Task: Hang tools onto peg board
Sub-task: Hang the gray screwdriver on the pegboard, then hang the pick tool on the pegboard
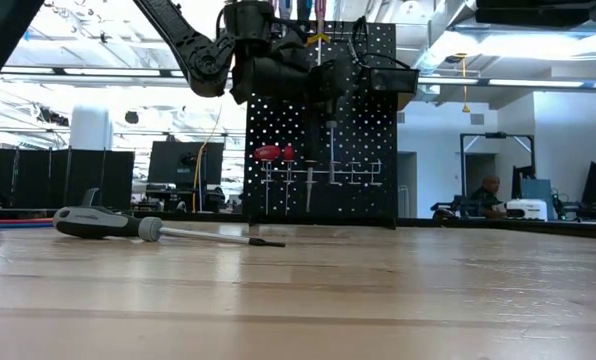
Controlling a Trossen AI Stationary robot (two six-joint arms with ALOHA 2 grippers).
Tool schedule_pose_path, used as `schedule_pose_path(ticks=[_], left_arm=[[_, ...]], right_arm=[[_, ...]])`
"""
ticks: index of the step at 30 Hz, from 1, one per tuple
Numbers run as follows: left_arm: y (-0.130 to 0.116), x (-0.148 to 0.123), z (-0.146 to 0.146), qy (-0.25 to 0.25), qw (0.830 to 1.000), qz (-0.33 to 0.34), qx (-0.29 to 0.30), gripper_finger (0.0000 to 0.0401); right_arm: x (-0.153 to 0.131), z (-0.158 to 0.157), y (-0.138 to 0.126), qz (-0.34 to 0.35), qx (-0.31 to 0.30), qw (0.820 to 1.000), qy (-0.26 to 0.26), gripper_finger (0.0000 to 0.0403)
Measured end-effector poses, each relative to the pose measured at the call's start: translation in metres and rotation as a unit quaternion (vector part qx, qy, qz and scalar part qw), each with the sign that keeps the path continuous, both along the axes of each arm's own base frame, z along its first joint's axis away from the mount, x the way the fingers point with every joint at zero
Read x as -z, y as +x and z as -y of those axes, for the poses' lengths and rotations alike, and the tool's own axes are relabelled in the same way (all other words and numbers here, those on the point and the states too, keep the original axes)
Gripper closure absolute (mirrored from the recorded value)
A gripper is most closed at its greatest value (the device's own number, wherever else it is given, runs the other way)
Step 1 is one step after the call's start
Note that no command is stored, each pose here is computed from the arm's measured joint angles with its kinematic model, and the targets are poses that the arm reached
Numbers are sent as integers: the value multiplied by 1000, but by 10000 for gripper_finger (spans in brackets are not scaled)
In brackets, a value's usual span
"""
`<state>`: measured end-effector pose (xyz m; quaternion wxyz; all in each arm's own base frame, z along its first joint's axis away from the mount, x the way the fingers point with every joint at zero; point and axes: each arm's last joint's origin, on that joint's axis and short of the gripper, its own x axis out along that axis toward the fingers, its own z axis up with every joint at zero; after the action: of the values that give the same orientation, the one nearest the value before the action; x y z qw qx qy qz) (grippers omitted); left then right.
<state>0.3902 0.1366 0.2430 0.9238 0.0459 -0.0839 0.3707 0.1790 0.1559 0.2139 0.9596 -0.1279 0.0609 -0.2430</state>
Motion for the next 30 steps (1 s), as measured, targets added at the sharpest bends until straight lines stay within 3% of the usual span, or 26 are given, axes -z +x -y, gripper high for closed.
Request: schedule_pose_path(ticks=[16, 22, 30], left_arm=[[0, 1, -1, 1, 1000, -6, 18, 281], [1, 2, -1, -1, 1000, -15, 24, 214], [2, 8, -1, -5, 998, -43, 38, 203]], right_arm=[[0, 0, 0, 2, 0, 1000, 2, 113], [0, 0, 0, 2, 0, 1000, 2, 113], [-1, 0, 0, 2, -1, 1000, 2, 113]])
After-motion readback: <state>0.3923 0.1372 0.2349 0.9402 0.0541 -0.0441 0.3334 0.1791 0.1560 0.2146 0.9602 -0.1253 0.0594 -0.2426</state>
